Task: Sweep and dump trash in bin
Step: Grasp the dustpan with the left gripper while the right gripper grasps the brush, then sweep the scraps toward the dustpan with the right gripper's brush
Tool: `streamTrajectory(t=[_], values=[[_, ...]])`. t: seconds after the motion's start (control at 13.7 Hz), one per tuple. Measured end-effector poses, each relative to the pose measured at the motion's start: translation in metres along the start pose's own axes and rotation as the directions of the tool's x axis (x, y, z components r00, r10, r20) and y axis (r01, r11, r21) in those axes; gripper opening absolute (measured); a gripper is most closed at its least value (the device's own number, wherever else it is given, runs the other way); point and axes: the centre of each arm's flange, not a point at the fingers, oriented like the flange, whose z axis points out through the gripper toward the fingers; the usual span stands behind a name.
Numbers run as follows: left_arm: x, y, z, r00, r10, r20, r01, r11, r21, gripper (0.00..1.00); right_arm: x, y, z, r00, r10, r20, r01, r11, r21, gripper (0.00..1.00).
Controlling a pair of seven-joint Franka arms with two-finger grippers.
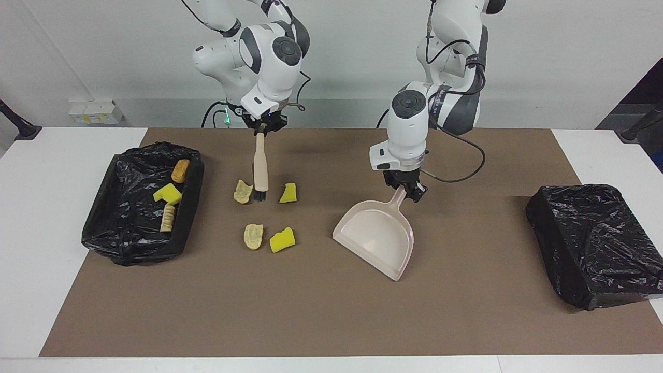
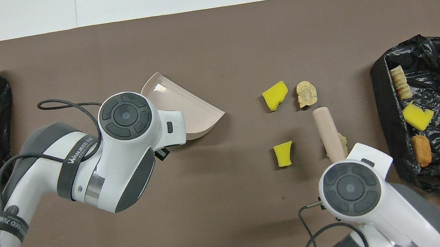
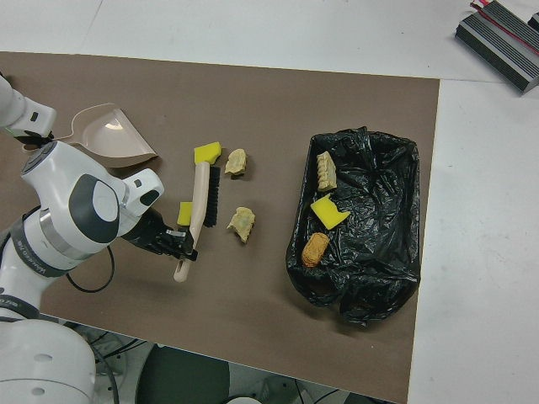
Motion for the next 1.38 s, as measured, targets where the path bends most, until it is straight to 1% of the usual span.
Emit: streamTrajectory(t=[0.15, 0.22, 0.44, 0.58, 0.73, 0.87, 1.09, 1.24, 1.38], values=[[-0.007, -0.005, 0.004, 0.991, 0.136, 0.009, -0.136, 0.991, -0.007, 0.08, 0.012, 0.029, 0.019, 0.999, 0.006, 0.036, -0.006, 1.0, 0.001, 0.27], [-0.009, -0.008, 0.006, 0.978, 0.21, 0.011, -0.209, 0.978, -0.01, 0.08, 0.016, 0.041, 0.027, 0.999, -0.001, 0.049, 0.001, 1.0, 0.009, 0.27], [-0.018, -0.019, 0.015, 0.909, 0.417, 0.016, -0.417, 0.909, -0.024, 0.08, 0.021, 0.065, 0.048, 0.995, -0.036, 0.091, 0.034, 0.999, 0.024, 0.27], [-0.022, -0.017, 0.021, 0.866, 0.499, 0.009, -0.499, 0.866, -0.023, 0.08, 0.024, 0.057, 0.06, 0.99, -0.078, 0.114, 0.077, 0.997, 0.02, 0.27], [-0.022, -0.01, 0.029, 0.851, 0.525, 0.006, -0.524, 0.851, -0.023, 0.08, 0.029, 0.048, 0.066, 0.986, -0.122, 0.112, 0.118, 0.992, 0.041, 0.27], [-0.021, -0.005, 0.033, 0.847, 0.532, -0.003, -0.532, 0.846, -0.014, 0.08, 0.031, 0.039, 0.07, 0.983, -0.138, 0.117, 0.125, 0.986, 0.109, 0.27], [-0.014, 0.013, 0.035, 0.833, 0.553, -0.006, -0.553, 0.833, -0.011, 0.08, 0.036, 0.027, 0.072, 0.986, -0.118, 0.117, 0.093, 0.975, 0.203, 0.27], [-0.01, 0.029, 0.038, 0.829, 0.559, -0.001, -0.559, 0.829, -0.016, 0.08, 0.041, 0.016, 0.066, 0.989, -0.106, 0.106, 0.074, 0.96, 0.27, 0.27], [-0.008, 0.048, 0.046, 0.818, 0.575, 0.006, -0.575, 0.818, -0.025, 0.08, 0.05, 0.0, 0.048, 0.99, -0.104, 0.095, 0.066, 0.938, 0.339, 0.27]])
